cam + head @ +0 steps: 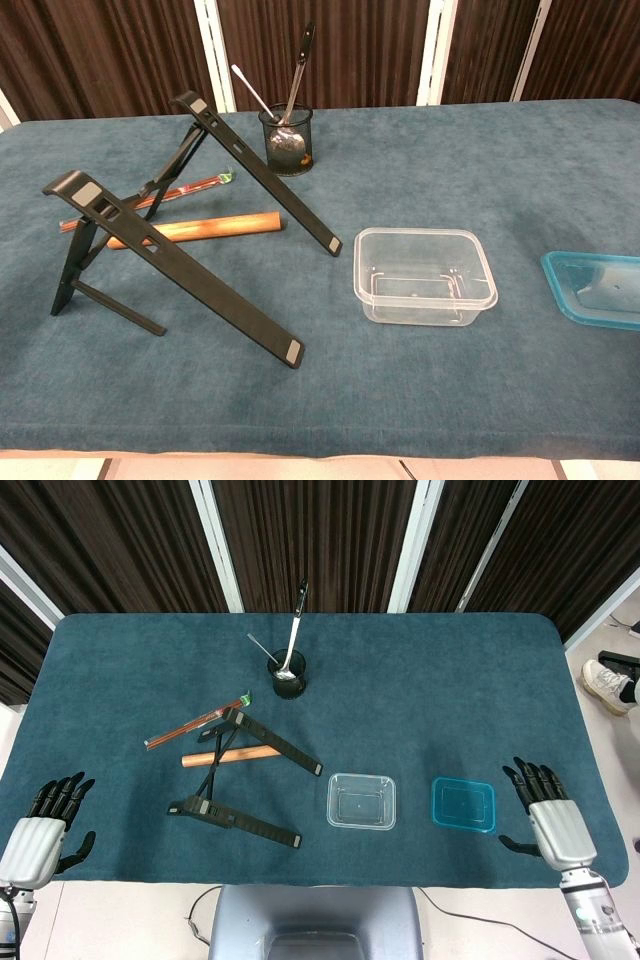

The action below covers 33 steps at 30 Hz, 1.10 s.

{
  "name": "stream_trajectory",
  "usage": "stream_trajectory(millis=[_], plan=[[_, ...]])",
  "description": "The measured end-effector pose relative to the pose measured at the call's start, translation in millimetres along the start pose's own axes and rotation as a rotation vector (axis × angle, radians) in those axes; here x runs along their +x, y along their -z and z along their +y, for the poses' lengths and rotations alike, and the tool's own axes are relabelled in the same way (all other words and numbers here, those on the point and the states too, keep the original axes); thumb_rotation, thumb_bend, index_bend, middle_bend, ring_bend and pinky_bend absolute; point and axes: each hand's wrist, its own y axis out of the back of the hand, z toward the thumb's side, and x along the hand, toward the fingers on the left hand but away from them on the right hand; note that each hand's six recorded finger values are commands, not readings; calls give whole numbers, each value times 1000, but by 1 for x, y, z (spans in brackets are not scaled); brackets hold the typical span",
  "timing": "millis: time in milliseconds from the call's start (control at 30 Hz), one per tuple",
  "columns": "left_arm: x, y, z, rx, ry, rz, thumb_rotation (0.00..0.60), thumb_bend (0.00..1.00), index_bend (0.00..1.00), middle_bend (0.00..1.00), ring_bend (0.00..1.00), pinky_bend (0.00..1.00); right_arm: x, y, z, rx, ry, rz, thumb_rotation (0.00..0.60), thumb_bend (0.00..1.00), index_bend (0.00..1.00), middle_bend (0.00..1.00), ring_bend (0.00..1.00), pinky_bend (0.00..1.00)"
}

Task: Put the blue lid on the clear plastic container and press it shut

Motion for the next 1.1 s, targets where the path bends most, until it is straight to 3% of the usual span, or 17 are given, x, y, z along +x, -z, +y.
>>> stream_trajectory(millis=[267,467,600,767,1100], plan=[[2,-3,-4,-1,25,-27,600,410,0,0,0,74,-39,8,-21,-19,-224,-70,600,106,0,0,0,0],[3,-5,-4,-7,27,-40,600,410,0,0,0,74,-59,17,-33,-24,-327,-156,600,106,0,0,0,0],[3,-7,-4,-8,28,-54,600,410,0,0,0,74,-68,14,-45,-38,-405,-168,600,106,0,0,0,0],[4,-9,-5,-7,28,-68,600,410,0,0,0,73,-78,8,-60,-20,-460,-144,600,106,0,0,0,0],[5,-10,-6,-8,37,-75,600,409,0,0,0,72,-83,-3,-76,-4,-501,-124,600,106,0,0,0,0]])
